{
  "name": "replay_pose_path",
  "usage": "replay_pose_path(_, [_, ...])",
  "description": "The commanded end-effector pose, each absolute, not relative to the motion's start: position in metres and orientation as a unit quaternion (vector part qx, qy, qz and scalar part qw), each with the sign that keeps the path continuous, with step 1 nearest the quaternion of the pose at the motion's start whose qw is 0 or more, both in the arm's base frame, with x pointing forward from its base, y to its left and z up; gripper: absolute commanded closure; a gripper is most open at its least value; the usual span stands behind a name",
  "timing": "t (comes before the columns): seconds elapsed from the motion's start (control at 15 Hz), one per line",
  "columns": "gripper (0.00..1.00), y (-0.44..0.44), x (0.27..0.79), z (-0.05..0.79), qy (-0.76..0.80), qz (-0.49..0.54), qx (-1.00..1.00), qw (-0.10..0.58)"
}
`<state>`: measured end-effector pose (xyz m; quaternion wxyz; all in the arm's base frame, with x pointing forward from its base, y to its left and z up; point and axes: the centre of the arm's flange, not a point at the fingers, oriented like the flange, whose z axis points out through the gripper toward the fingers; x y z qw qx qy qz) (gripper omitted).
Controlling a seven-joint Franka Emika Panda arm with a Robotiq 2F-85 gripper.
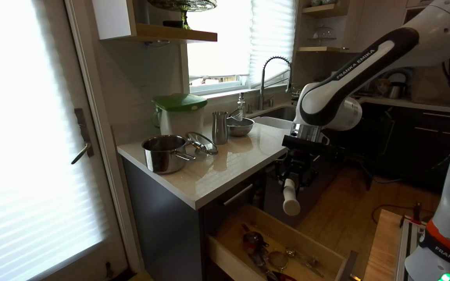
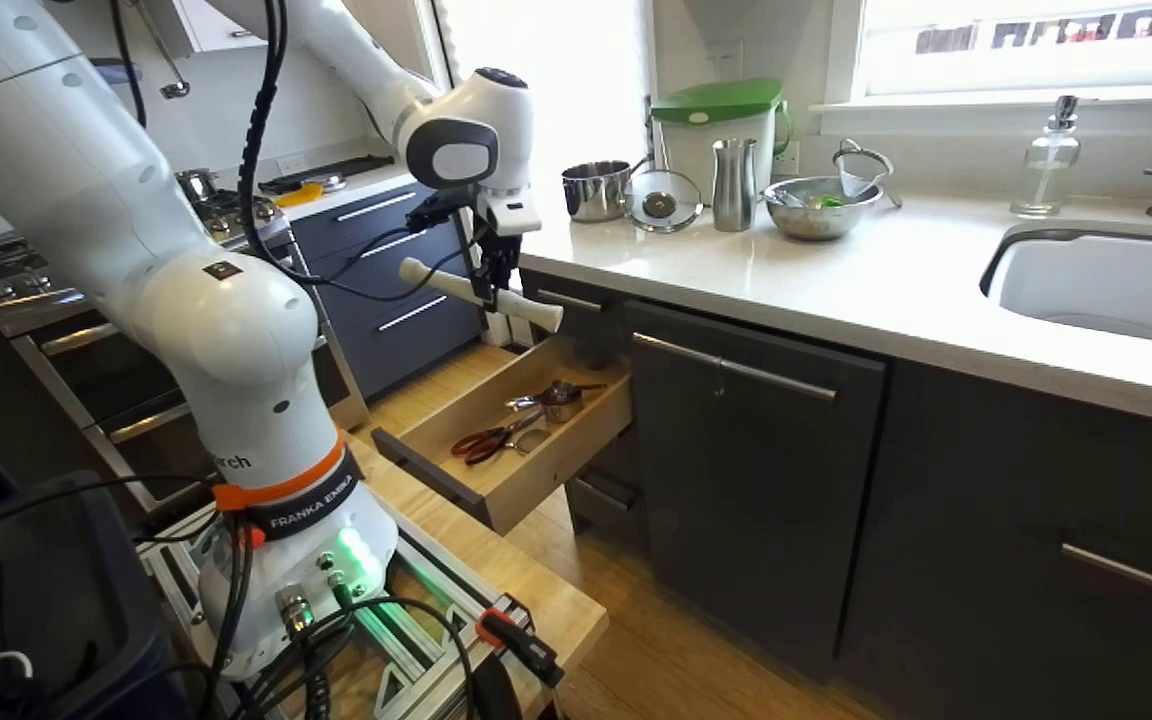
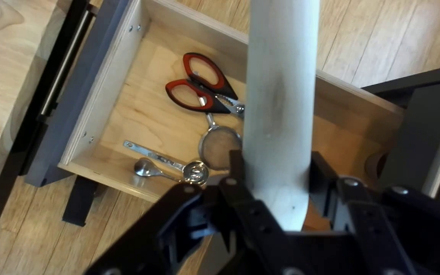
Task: Put the wooden thing into the drawer
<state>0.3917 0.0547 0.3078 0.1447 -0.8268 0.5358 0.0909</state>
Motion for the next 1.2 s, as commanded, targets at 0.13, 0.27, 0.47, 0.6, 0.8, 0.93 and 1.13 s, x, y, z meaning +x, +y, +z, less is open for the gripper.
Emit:
replay_pose_path(0.13, [0.56,0.034,0.399,0.292,0.528,0.103,-0.821,0.193])
replay_pose_path(0.27, [0.56,0.03,0.405,0.287,0.526,0.105,-0.82,0.199])
replay_pose_path(0.47, [0.81,0.036,0.408,0.283,0.507,0.115,-0.838,0.169])
replay_pose_path(0.6, [0.81,0.052,0.405,0.267,0.466,0.12,-0.869,0.114])
replay_pose_path(0.8, [0.81,0.073,0.403,0.248,0.408,0.118,-0.904,0.051])
replay_pose_path(0.93, [0.81,0.086,0.407,0.238,0.368,0.115,-0.923,0.005])
replay_pose_path(1.13, [0.81,0.099,0.419,0.228,0.31,0.091,-0.944,-0.064])
